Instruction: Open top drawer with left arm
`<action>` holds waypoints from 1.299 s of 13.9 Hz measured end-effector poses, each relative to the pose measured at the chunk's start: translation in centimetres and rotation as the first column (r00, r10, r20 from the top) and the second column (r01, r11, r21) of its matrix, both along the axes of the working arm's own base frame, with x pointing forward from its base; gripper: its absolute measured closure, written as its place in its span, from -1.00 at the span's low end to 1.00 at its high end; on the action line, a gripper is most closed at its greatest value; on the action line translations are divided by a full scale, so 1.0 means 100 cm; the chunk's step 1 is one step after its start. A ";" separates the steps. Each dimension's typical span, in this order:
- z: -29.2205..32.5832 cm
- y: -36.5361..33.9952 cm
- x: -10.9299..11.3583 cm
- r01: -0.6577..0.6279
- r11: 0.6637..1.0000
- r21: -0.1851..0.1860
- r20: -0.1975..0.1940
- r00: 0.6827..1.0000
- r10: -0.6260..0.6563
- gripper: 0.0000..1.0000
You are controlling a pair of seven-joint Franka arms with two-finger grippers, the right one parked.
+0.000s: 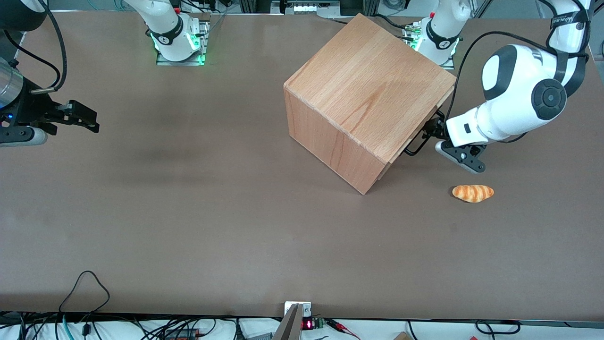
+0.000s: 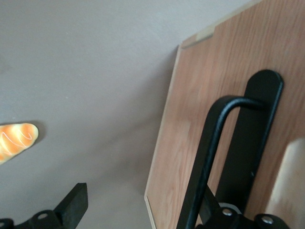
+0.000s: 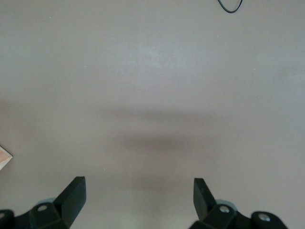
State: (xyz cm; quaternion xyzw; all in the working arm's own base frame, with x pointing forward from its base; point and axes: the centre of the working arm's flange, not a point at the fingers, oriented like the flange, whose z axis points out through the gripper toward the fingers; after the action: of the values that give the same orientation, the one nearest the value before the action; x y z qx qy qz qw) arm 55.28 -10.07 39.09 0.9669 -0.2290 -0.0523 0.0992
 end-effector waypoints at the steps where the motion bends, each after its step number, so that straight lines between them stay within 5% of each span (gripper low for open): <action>1: -0.003 0.003 0.003 -0.008 1.000 0.001 0.010 1.000 0.008 -1.00; 6: 0.002 0.057 0.023 -0.120 0.993 0.003 0.115 0.986 0.119 -1.00; 12: 0.005 0.156 0.042 -0.312 0.950 0.012 0.239 0.923 0.301 -1.00; 18: 0.010 0.176 0.052 -0.346 0.938 0.011 0.272 0.904 0.330 -1.00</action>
State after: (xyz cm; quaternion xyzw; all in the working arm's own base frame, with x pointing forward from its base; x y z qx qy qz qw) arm 60.45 7.53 40.11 0.9926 -0.0674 0.0893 0.0466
